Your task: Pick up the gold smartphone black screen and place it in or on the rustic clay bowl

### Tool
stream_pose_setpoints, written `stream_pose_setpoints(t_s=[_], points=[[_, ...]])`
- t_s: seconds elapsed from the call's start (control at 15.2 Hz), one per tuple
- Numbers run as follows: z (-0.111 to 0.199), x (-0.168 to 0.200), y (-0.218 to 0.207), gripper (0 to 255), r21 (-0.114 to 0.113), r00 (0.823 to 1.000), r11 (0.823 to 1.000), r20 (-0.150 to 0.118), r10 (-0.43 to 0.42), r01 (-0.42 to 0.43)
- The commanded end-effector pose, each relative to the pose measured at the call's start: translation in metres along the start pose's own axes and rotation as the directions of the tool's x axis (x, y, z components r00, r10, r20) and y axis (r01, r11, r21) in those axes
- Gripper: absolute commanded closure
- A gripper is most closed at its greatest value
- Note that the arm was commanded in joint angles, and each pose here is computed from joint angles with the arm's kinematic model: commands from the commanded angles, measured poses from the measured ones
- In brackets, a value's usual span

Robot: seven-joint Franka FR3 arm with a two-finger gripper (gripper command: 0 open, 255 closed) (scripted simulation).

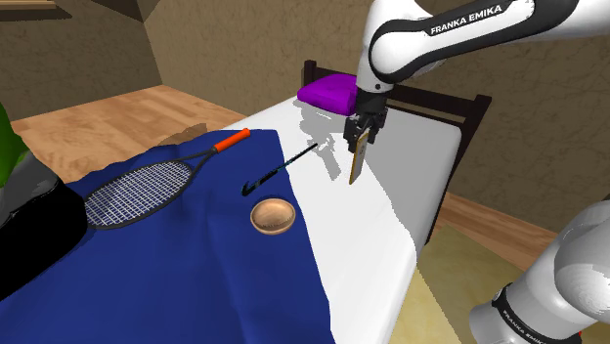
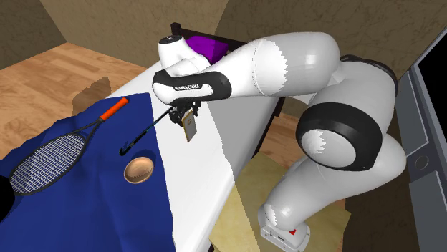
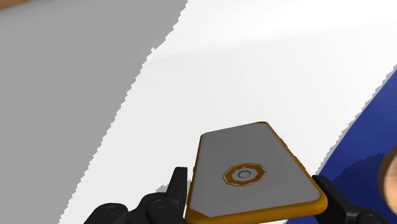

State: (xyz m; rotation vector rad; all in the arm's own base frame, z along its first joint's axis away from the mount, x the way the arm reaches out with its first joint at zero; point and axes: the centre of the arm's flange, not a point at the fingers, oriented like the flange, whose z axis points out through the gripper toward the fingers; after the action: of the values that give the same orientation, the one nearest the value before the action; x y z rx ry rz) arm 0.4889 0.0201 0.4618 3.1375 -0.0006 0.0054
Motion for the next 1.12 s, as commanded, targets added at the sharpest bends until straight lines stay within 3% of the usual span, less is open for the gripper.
stream_pose_setpoints(t_s=[0.0, 0.4, 1.06], points=[[-0.010, 0.000, 0.000, 255, 0.000, 1.000, 1.000, 0.000, 0.000, 0.000], [-0.037, 0.000, 0.000, 255, 0.000, 1.000, 1.000, 0.000, 0.000, 0.000], [-0.062, 0.032, -0.126, 255, 0.000, 1.000, 1.000, 0.000, 0.000, 0.000]])
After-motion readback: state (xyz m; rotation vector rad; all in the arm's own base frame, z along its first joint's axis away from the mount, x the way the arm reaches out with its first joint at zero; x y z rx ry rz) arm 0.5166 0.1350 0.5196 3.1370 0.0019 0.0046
